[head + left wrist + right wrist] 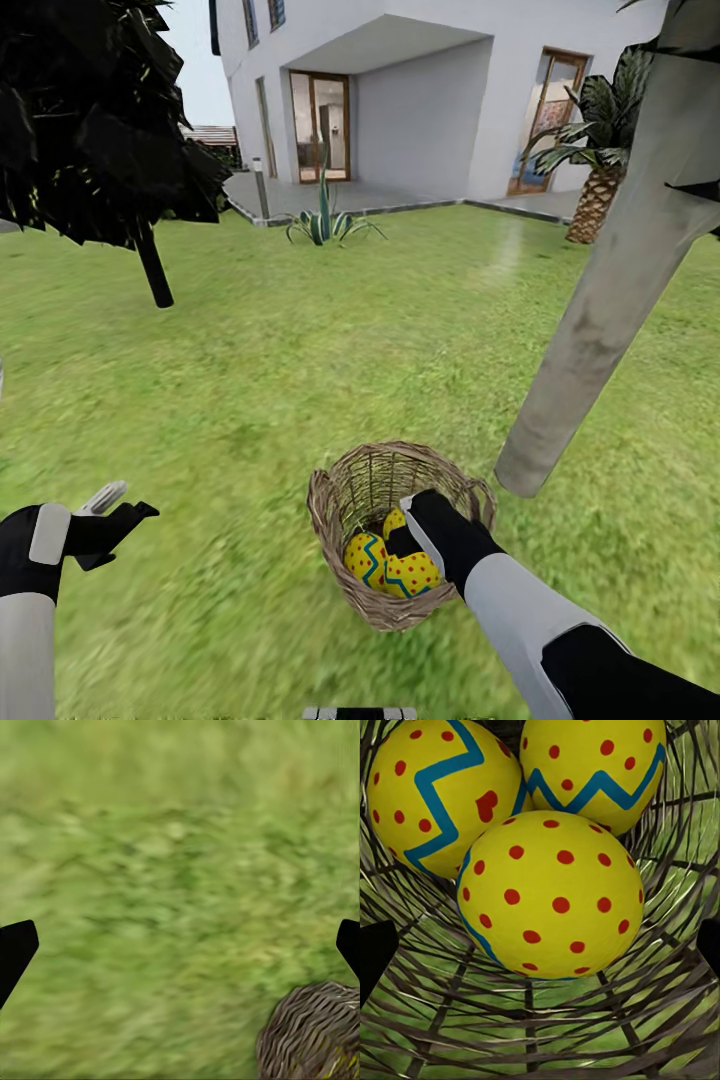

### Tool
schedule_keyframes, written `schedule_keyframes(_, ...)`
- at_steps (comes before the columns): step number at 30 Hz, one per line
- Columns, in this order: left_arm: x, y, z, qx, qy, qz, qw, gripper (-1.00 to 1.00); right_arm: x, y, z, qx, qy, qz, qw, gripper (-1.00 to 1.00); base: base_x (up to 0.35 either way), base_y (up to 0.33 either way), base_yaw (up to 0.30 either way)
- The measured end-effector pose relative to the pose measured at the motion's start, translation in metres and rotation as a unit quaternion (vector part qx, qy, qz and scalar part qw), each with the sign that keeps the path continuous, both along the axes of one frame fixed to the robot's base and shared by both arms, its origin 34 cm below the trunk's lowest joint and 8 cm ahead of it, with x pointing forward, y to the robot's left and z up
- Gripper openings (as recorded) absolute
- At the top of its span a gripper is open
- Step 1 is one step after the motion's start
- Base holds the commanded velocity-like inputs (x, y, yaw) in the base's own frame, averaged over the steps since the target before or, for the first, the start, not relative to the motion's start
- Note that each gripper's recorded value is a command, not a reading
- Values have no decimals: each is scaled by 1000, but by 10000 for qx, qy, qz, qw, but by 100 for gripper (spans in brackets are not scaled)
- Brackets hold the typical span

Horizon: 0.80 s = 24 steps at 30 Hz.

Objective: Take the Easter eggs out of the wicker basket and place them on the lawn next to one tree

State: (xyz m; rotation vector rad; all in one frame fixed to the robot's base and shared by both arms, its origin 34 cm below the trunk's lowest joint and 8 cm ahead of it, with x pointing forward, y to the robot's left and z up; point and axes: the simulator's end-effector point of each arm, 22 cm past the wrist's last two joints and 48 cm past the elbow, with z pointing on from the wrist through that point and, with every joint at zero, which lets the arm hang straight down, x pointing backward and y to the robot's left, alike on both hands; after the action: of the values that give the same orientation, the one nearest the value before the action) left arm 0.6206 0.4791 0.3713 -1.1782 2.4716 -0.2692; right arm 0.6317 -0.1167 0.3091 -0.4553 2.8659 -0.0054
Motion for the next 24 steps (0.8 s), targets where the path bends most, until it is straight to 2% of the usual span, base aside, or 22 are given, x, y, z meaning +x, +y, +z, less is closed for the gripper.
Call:
schedule_keyframes(11,-6,0,-25,-1,221,0,9998,100,0,2,-19,26,86,-1,10000,100,0,0,0)
schedule_keyframes(24,-11,-3,-46,-24,385,-4,9993,100,28,2,-15,56,20,-16,10000,100,0,0,0)
